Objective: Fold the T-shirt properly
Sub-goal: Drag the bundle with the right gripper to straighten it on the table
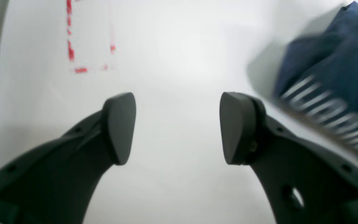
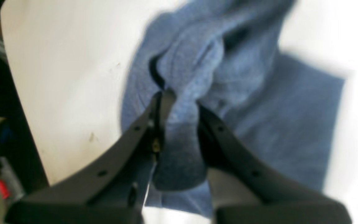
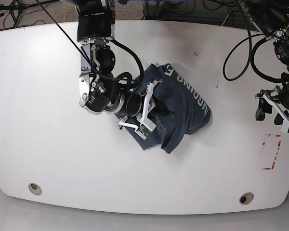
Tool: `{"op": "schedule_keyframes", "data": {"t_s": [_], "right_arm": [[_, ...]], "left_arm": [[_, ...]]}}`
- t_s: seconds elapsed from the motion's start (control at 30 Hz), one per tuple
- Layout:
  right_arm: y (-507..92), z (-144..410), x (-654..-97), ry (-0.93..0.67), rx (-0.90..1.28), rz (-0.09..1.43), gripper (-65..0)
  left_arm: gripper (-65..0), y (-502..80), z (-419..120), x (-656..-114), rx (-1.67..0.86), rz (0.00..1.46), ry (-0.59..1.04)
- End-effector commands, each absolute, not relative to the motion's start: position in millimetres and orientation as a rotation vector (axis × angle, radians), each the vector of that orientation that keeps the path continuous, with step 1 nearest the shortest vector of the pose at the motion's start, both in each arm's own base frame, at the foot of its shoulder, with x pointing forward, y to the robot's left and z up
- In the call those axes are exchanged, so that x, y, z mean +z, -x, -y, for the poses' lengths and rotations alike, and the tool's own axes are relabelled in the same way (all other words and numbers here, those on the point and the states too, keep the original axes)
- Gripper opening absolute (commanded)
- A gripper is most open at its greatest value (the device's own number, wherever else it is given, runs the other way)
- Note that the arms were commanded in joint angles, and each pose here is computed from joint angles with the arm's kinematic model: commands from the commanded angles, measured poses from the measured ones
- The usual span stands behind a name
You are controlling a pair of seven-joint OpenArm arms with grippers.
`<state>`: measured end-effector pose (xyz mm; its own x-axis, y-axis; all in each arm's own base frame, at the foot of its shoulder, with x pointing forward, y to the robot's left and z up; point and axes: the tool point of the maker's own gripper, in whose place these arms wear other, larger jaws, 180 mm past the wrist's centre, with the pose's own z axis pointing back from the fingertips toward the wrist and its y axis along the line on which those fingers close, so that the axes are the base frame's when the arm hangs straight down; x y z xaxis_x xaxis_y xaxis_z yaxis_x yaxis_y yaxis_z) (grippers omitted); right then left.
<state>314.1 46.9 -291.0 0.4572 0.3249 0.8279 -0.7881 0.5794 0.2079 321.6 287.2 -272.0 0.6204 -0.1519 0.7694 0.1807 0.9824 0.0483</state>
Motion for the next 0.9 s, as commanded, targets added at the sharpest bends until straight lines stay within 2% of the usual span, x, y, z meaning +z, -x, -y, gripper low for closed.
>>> {"op": "schedule_keyframes", "data": {"t_s": [0.0,0.47,0.87], "right_arm": [[-321,-48,-268,-0.635,0.774,0.902,-60.7],[-334,13,-285,-0.448,0.823,0.854,-60.4],[-356,61,-287,-0.328,0.761,0.846,-60.1]], "left_arm": [[-25.3,-329,-285,-265,-0.209,0.911,0.044],[-25.3,-332,-269,-273,-0.257,0.883,0.068],[-25.3,-334,-250,-280,-0.309,0.861,0.095]]}}
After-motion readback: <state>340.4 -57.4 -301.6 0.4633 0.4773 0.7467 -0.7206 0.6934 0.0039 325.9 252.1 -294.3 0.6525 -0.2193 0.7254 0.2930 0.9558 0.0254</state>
